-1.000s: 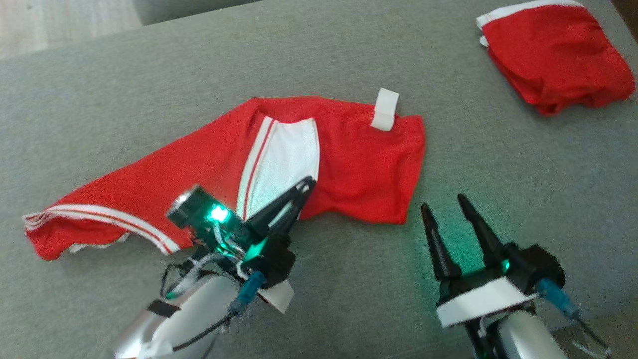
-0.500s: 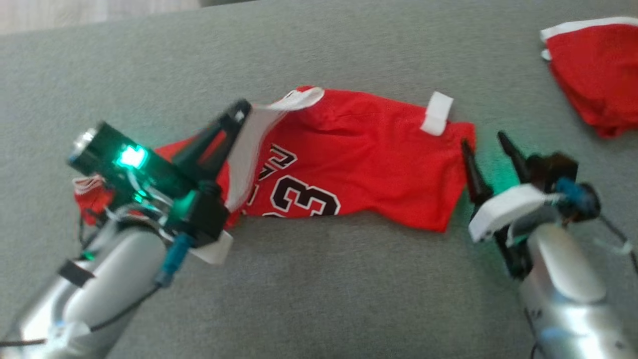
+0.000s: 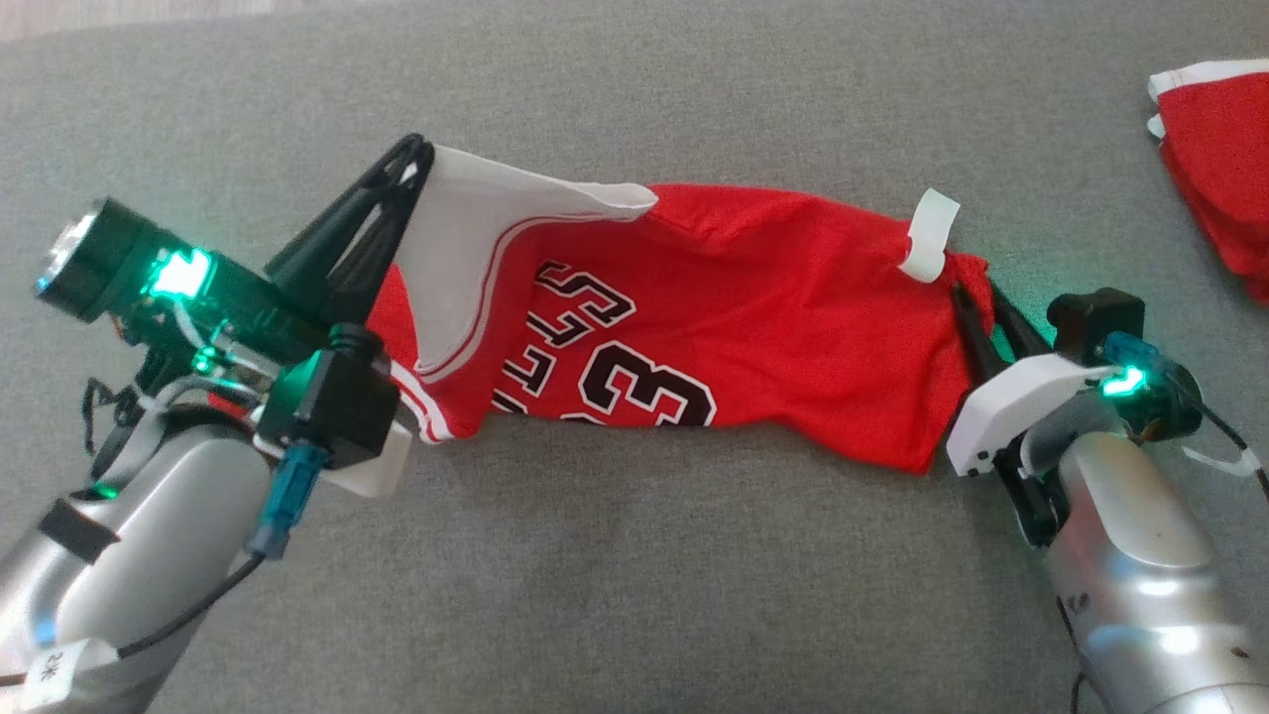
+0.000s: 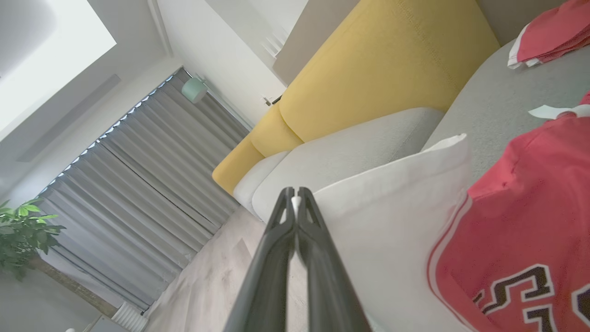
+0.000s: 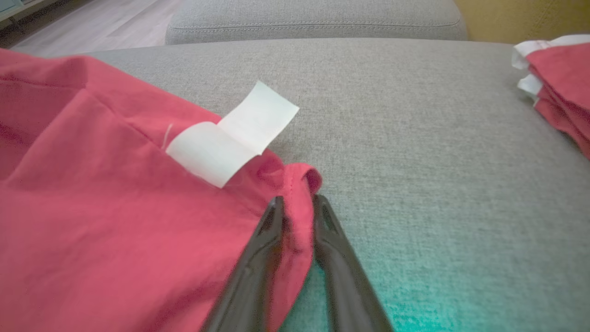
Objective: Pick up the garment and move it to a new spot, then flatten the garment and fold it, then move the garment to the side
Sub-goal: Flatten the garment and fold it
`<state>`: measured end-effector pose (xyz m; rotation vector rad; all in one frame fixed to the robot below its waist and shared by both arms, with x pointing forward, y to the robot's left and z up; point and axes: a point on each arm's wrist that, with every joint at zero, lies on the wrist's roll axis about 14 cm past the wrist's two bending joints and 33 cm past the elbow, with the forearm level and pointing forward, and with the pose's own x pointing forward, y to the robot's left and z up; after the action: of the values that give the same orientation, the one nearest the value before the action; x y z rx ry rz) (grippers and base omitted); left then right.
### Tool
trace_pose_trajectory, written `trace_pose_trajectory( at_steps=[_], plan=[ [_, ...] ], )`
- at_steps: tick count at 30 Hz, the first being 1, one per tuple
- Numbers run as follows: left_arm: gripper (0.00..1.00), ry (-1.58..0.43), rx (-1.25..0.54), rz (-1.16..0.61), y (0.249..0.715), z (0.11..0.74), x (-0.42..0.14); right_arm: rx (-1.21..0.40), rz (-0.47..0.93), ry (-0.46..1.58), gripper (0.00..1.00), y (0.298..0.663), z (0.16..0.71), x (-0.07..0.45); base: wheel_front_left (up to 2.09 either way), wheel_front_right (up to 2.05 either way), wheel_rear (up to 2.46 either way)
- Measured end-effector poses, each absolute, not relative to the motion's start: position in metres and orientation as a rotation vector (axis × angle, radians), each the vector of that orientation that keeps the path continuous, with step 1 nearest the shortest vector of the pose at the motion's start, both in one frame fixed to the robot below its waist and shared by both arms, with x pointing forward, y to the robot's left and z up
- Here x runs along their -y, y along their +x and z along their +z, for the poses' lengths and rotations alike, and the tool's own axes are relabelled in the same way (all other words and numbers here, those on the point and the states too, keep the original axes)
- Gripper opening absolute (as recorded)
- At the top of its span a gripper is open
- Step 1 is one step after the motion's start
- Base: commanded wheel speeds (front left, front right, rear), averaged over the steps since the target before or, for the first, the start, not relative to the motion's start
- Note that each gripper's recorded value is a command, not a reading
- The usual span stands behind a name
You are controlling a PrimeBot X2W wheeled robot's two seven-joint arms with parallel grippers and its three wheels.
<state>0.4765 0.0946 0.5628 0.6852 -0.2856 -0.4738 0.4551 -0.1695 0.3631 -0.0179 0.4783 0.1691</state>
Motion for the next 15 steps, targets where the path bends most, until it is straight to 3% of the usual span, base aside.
trace_pose_trajectory(
  at_steps=[2, 8, 15],
  plan=[
    [0.00, 0.696, 0.295, -0.455, 0.476, 0.568, -0.100, -0.473, 0.166, -0.017, 0.00, 0.454, 0.364, 0.170, 0.00, 0.00, 0.00],
    [0.00, 0.728, 0.353, -0.398, 0.472, 0.594, -0.115, -0.397, 0.141, -0.029, 0.00, 0.456, 0.384, 0.184, 0.00, 0.00, 0.00],
    [0.00, 0.761, 0.454, -0.356, 0.462, 0.633, -0.127, -0.178, 0.100, -0.060, 0.00, 0.475, 0.453, 0.211, 0.00, 0.00, 0.00]
  ],
)
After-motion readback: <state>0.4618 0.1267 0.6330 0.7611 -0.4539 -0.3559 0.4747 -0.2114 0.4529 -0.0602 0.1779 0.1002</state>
